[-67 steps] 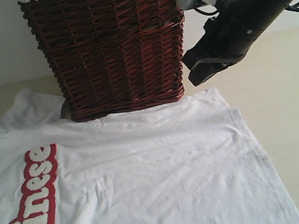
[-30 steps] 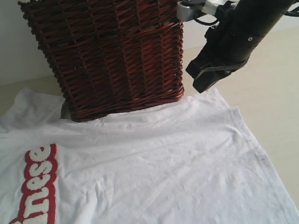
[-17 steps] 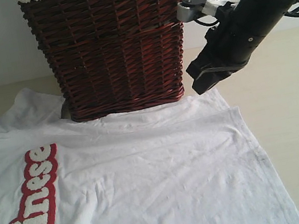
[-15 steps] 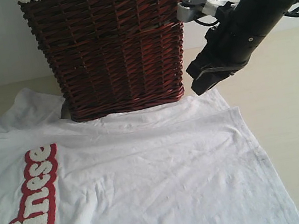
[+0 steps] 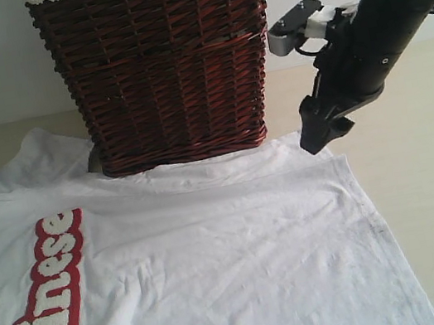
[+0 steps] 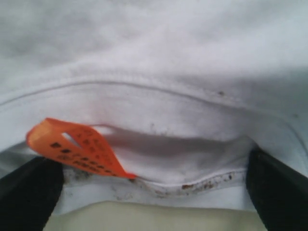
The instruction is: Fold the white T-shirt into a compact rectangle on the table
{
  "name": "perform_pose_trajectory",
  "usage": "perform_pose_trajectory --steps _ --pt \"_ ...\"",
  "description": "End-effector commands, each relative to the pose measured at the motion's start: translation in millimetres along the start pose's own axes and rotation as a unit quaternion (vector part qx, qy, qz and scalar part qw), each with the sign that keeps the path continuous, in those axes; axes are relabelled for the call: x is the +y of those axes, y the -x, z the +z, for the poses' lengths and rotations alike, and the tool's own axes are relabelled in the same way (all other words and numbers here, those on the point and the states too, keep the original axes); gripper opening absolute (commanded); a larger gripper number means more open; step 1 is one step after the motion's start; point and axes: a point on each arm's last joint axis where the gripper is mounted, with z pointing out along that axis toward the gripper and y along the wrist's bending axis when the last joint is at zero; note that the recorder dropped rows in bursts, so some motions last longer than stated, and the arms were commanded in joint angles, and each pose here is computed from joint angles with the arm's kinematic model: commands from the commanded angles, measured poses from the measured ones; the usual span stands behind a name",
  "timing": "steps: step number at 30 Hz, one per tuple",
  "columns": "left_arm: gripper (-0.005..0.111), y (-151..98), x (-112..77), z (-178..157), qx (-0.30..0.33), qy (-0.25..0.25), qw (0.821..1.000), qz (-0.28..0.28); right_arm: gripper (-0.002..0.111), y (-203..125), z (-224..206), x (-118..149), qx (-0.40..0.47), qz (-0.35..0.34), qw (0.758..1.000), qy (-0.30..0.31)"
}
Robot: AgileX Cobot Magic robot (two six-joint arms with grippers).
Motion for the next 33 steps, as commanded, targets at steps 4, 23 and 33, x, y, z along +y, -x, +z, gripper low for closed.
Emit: perform_pose_trajectory --steps 4,23,33 --pt "0.104 0 1.0 16 -0.004 0.000 1.000 0.001 0.071 -5 -3 -11 0.029 -0.017 0.998 -0.052" --pt "0.104 0 1.0 16 -0.004 0.000 1.000 0.001 0.105 -6 -3 -10 0.042 -0.200 0.978 -0.043" --pt "0.104 0 1.0 16 -0.004 0.000 1.000 0.001 0.105 -30 19 -3 0.147 -0.391 0.903 0.099"
